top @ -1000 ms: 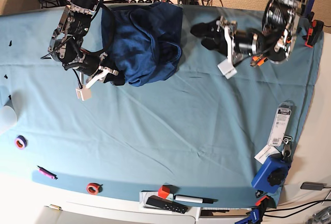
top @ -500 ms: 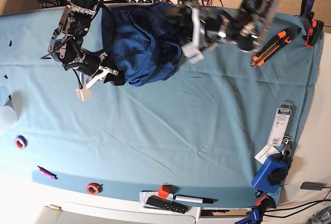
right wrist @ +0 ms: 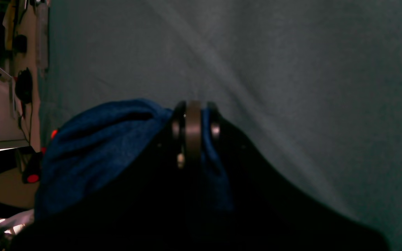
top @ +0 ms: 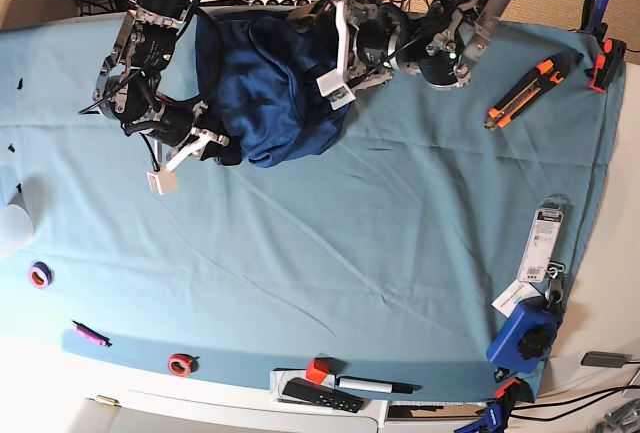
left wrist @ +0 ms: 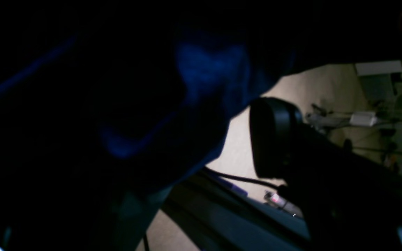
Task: Layout the t-shirt on the table in an organized manner, then fold the t-shirt properly
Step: 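Push the bundle with both grippers toward the right gripper's side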
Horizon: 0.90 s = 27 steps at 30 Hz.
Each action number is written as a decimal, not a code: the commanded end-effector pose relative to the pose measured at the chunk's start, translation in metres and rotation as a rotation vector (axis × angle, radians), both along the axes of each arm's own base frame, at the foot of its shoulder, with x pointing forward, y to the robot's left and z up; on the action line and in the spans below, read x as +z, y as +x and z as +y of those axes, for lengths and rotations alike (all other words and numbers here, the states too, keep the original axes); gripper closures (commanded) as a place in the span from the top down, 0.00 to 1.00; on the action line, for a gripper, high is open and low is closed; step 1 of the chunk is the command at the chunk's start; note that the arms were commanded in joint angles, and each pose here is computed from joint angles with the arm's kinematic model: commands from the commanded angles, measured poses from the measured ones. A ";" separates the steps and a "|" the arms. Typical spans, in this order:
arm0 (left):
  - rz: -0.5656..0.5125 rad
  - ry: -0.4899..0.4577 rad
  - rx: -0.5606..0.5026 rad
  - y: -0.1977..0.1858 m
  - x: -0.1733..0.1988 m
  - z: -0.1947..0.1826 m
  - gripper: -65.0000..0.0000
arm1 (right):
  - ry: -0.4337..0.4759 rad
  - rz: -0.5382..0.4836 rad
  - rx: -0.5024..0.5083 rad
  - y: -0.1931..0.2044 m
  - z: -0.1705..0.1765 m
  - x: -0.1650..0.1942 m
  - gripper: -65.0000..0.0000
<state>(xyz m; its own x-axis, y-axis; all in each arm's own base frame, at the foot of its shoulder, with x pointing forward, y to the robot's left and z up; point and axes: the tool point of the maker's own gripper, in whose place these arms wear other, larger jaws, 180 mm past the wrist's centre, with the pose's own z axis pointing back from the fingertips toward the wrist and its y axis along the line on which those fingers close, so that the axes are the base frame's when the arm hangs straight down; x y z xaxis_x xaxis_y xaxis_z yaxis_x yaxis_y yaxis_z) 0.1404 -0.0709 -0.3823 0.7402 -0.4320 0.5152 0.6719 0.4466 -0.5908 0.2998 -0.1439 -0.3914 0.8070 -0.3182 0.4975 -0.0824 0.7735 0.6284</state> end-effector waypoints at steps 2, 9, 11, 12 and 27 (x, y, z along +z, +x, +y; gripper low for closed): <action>-0.005 0.001 0.017 0.005 0.002 -0.001 0.69 | -0.001 -0.043 -0.003 0.009 -0.003 0.011 0.00; 0.016 -0.035 0.097 0.018 0.007 0.011 0.69 | -0.001 -0.044 -0.002 0.009 -0.003 0.011 0.00; 0.026 -0.047 0.117 0.020 0.008 0.014 0.69 | -0.001 -0.044 -0.003 0.009 -0.003 0.012 0.00; 0.032 -0.054 0.126 0.020 0.008 0.015 0.67 | -0.001 -0.044 -0.002 0.009 -0.003 0.011 0.00; -0.054 -0.134 0.203 0.046 0.025 -0.002 0.00 | -0.047 -0.136 -0.103 0.014 -0.040 0.035 0.00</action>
